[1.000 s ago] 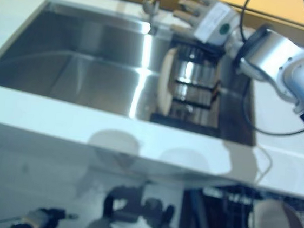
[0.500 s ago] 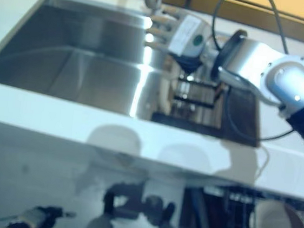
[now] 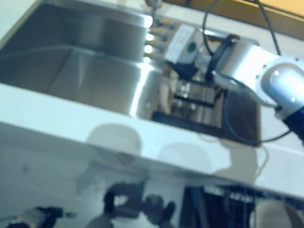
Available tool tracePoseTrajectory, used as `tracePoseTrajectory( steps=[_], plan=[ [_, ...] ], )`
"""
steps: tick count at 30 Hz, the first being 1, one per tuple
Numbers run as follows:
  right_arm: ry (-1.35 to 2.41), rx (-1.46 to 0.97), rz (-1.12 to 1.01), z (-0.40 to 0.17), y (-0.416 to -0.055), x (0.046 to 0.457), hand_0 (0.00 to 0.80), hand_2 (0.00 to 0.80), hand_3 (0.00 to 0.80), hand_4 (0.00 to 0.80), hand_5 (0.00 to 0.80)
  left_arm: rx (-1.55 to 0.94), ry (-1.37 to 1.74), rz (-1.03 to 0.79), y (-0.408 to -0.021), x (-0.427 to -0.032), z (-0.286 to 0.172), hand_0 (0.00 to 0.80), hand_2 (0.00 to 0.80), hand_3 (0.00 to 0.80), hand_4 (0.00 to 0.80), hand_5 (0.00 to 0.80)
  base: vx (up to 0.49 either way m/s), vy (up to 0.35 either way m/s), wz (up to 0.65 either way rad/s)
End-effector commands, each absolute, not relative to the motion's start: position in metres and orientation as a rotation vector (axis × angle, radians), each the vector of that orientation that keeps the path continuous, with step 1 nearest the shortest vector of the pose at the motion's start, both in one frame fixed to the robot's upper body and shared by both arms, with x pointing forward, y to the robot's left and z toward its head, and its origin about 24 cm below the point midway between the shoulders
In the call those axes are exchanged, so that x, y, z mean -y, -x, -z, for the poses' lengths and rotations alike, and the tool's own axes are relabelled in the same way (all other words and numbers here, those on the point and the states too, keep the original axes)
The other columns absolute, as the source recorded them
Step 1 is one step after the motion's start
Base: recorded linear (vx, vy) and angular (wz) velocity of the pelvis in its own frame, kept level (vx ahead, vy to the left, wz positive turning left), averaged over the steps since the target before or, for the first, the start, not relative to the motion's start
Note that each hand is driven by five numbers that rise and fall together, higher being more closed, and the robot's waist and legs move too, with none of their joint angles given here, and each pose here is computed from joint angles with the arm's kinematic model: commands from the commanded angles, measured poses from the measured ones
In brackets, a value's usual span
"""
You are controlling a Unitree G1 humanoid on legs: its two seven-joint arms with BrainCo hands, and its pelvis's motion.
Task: Take plates into dishwasher
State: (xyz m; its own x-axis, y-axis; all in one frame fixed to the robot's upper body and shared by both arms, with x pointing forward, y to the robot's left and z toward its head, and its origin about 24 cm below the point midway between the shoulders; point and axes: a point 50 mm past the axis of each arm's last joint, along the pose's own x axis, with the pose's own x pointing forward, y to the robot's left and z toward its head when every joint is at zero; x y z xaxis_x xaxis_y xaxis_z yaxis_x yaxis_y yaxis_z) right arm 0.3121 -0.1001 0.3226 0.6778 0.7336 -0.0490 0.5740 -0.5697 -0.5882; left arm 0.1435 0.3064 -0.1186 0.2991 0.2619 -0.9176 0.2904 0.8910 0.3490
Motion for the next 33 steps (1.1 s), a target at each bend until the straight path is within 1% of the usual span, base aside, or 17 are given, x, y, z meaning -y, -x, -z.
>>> tracePoseTrajectory(
  steps=[1,12,13,14,15,16,21,33],
  plan=[
    [2.378,0.998,-0.373,-0.331,-0.310,0.104,0.000,0.000,0.000,0.000,0.000,-1.267,-0.527,-0.027,-0.150,-0.328,0.106,0.000,0.000,0.000,0.000,0.000,0.000,0.000,0.00],
    [2.448,0.912,-0.368,-0.319,-0.327,0.114,0.000,0.000,0.000,0.000,0.000,-1.265,-0.509,-0.021,-0.152,-0.327,0.105,0.000,0.000,0.000,0.000,0.000,0.000,0.000,0.00],
    [2.459,0.905,-0.366,-0.318,-0.328,0.114,0.125,0.125,0.125,0.125,0.125,-1.265,-0.509,-0.021,-0.152,-0.327,0.105,0.000,0.000,0.000,0.000,0.000,0.000,0.000,0.00],
    [2.466,0.896,-0.362,-0.318,-0.329,0.115,0.395,0.395,0.395,0.395,0.395,-1.264,-0.510,-0.021,-0.152,-0.327,0.105,0.000,0.000,0.000,0.000,0.000,0.000,0.000,0.00],
    [2.473,0.891,-0.355,-0.318,-0.330,0.116,0.562,0.562,0.562,0.562,0.562,-1.263,-0.511,-0.022,-0.152,-0.327,0.105,0.000,0.000,0.000,0.000,0.000,0.000,0.000,0.00],
    [2.479,0.886,-0.349,-0.318,-0.330,0.117,0.800,0.800,0.800,0.800,0.800,-1.263,-0.513,-0.021,-0.153,-0.326,0.105,0.000,0.000,0.000,0.000,0.000,0.000,0.000,0.00],
    [2.518,0.863,-0.301,-0.318,-0.335,0.123,0.800,0.800,0.800,0.800,0.800,-1.262,-0.516,-0.022,-0.154,-0.328,0.104,0.000,0.000,0.000,0.000,0.000,0.000,0.000,0.00],
    [2.565,0.818,-0.050,-0.333,-0.348,0.151,0.800,0.800,0.800,0.800,0.800,-1.254,-0.513,-0.025,-0.155,-0.326,0.104,0.000,0.000,0.000,0.000,0.000,0.000,0.000,0.00]
  ],
)
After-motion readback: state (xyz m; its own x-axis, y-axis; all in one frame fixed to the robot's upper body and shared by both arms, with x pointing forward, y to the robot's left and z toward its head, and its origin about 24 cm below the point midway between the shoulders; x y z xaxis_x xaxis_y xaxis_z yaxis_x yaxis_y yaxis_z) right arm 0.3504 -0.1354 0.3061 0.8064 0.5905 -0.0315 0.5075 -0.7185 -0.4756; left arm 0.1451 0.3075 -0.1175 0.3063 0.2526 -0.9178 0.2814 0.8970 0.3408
